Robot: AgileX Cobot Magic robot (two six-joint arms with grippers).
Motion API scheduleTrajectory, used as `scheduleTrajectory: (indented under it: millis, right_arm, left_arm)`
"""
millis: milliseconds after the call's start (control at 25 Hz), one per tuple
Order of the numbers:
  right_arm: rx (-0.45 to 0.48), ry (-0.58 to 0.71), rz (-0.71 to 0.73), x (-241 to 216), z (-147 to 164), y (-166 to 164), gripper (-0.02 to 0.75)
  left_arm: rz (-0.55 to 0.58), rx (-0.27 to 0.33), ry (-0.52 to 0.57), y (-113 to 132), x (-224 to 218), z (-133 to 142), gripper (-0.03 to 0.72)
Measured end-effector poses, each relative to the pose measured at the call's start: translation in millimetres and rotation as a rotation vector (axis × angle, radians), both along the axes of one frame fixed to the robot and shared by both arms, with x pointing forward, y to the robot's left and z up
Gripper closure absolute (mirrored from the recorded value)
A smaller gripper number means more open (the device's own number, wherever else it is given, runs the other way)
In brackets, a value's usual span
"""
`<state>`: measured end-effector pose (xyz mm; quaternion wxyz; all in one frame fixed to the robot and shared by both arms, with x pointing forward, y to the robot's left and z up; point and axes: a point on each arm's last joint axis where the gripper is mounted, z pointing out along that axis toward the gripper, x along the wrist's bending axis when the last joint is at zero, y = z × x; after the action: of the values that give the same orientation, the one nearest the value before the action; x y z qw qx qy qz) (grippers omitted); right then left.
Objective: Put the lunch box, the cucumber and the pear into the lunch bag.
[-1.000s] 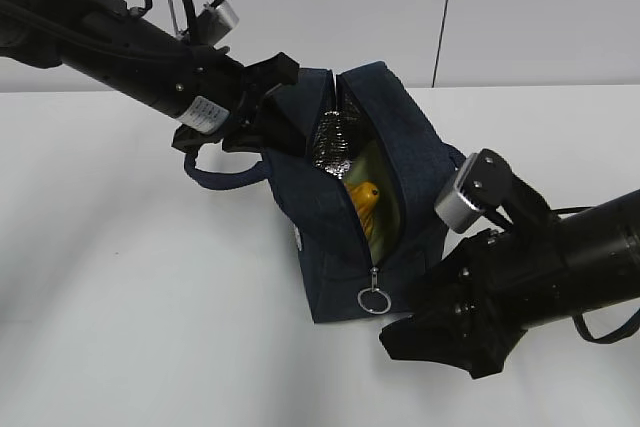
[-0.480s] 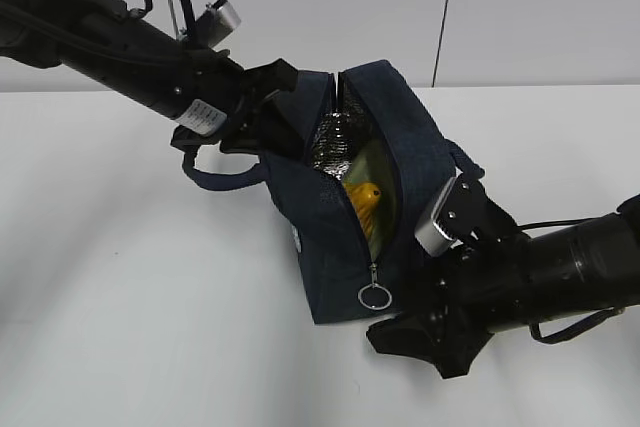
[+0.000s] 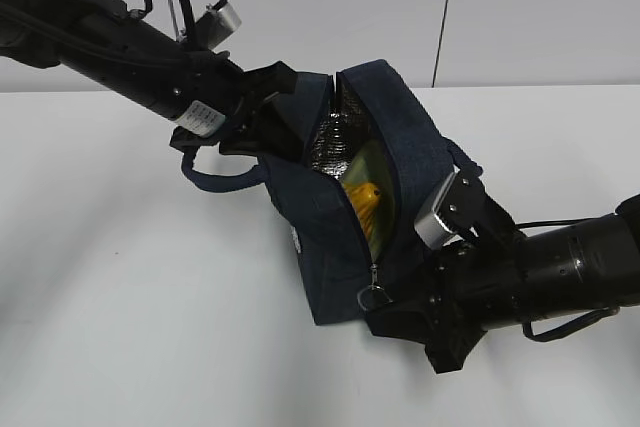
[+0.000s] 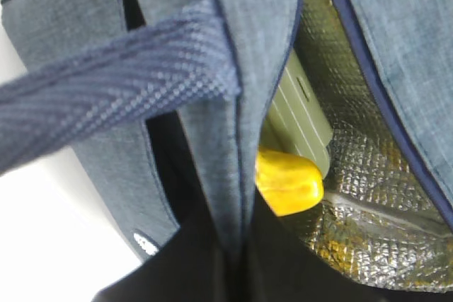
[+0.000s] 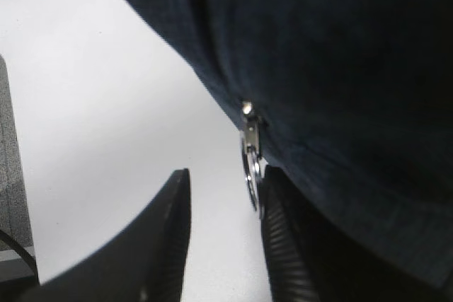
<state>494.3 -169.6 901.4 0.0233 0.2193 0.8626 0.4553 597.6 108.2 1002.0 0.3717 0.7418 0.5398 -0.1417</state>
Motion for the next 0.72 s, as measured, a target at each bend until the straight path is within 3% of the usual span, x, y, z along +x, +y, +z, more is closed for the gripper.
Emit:
scheduleTrajectory:
  millis: [280, 720]
  right_arm:
    - [0.004, 0.02, -0.016, 0.1, -0.1, -0.1, 0.743]
    - [-0.019, 0.113, -0.038, -9.9, 19.1, -3.2, 0.754]
  left_arm:
    - [-0.008, -0.001, 0.007, -0.2, -0.9, -0.1, 0.69]
    - [-0.016, 0.0, 0.013, -0.2, -1.8, -0.2, 0.69]
